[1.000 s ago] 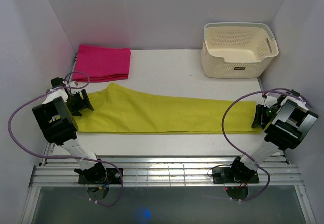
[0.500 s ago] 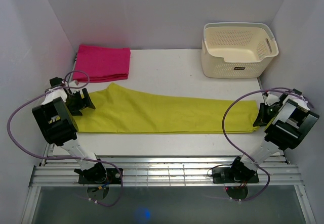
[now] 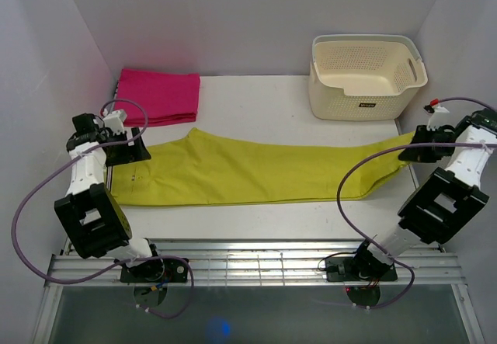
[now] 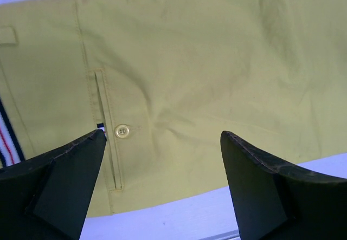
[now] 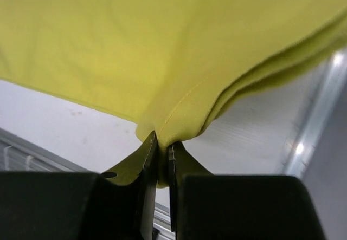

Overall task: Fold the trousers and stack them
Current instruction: Fold the trousers

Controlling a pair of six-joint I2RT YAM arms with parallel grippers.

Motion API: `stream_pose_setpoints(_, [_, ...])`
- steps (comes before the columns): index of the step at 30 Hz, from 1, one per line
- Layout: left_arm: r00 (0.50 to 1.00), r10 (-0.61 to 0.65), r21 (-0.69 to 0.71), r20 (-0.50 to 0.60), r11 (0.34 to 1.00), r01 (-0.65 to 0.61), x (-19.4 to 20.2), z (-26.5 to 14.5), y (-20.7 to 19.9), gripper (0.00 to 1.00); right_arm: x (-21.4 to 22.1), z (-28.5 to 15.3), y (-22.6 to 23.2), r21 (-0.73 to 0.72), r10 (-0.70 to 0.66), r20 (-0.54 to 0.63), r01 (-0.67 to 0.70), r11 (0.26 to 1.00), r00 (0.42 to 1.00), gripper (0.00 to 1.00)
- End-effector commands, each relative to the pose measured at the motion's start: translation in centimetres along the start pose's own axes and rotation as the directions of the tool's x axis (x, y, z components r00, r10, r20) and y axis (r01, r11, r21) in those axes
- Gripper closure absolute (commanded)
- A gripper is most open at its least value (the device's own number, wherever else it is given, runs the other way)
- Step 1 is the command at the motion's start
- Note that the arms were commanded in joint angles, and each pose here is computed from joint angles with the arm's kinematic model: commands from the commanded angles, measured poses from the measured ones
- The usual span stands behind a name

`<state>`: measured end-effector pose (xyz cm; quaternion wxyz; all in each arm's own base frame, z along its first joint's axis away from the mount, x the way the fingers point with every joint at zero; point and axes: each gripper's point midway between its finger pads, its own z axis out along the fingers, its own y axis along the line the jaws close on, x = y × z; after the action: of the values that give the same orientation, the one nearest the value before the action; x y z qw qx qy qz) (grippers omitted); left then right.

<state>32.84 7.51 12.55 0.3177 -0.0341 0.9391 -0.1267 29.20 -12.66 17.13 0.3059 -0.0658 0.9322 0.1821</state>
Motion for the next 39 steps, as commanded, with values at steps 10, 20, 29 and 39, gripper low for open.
stream_pose_setpoints(10, [0.968, -0.11, 0.03, -0.224, 0.992, 0.12, 6.4, 3.6, 0.2, 0.02, -4.2, 9.2, 27.0, -0.557, -0.219, 0.127, 0.253, 0.791, 0.967, 0.92])
stream_pose_setpoints(20, [0.955, -0.128, 0.012, -0.268, 0.991, 0.136, 8.6, 4.0, 0.4, 0.02, -1.7, 15.4, 35.4, -0.656, -0.244, 0.064, 0.225, 0.721, 0.968, 0.92])
stream_pose_setpoints(29, [0.941, -0.158, -0.004, -0.299, 0.986, 0.164, 9.9, 4.7, 0.6, 0.02, 0.1, 17.8, 40.3, -0.696, -0.24, 0.034, 0.195, 0.691, 0.97, 0.92])
stream_pose_setpoints(39, [0.938, -0.167, -0.012, -0.305, 0.985, 0.172, 10.3, 4.9, 0.7, 0.02, 1.1, 20.0, 43.3, -0.715, -0.221, 0.019, 0.168, 0.678, 0.975, 0.92])
